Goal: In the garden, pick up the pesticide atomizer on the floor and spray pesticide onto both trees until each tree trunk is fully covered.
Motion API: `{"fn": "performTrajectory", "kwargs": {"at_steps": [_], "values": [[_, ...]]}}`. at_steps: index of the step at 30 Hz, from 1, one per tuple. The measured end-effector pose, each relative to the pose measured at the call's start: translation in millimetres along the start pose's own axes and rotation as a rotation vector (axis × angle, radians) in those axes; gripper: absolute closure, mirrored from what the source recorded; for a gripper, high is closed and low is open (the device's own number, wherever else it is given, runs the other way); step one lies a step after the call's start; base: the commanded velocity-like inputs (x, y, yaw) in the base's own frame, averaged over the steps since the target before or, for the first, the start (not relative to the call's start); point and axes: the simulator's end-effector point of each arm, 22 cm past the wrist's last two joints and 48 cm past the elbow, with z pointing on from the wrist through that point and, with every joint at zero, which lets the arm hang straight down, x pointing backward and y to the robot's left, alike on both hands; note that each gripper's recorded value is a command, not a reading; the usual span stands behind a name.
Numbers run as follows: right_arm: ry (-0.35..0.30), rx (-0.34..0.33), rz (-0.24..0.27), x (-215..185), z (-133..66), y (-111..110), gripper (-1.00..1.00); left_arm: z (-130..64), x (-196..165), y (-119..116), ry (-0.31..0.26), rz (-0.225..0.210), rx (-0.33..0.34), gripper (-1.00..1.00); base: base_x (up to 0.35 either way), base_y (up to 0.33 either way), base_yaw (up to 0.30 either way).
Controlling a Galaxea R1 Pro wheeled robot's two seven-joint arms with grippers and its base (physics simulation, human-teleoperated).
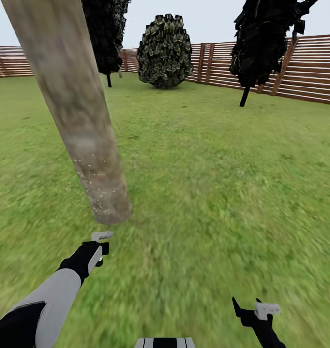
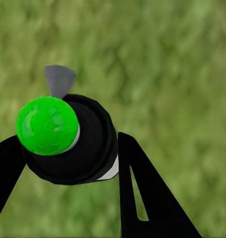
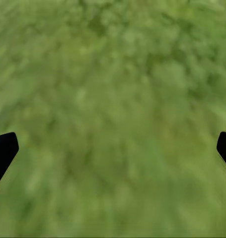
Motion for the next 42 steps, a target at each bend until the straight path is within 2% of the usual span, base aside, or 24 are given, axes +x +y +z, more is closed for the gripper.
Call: {"fn": "performTrajectory", "kwargs": {"at_steps": [7,21,29,42], "values": [[0.0,0.0,0.0,0.3,-0.2,0.0,-1.0,-0.1,0.0,-1.0,0.0,0.0,0.003,1.0,0.005,-0.272,0.08],[0.0,0.0,0.0,0.1,-0.1,0.0,-1.0,0.0,0.3,-0.2,0.001,0.0,0.002,1.0,0.049,-0.273,0.266],[0.0,0.0,0.0,-0.2,0.1,0.0,-1.0,0.1,-0.1,-0.2,0.0,0.0,0.003,1.0,0.137,-0.273,0.032],[0.0,0.0,0.0,0.3,-0.2,0.0,-1.0,0.1,1.0,-1.7,0.002,0.0,0.006,1.0,0.128,-0.273,0.265]]}}
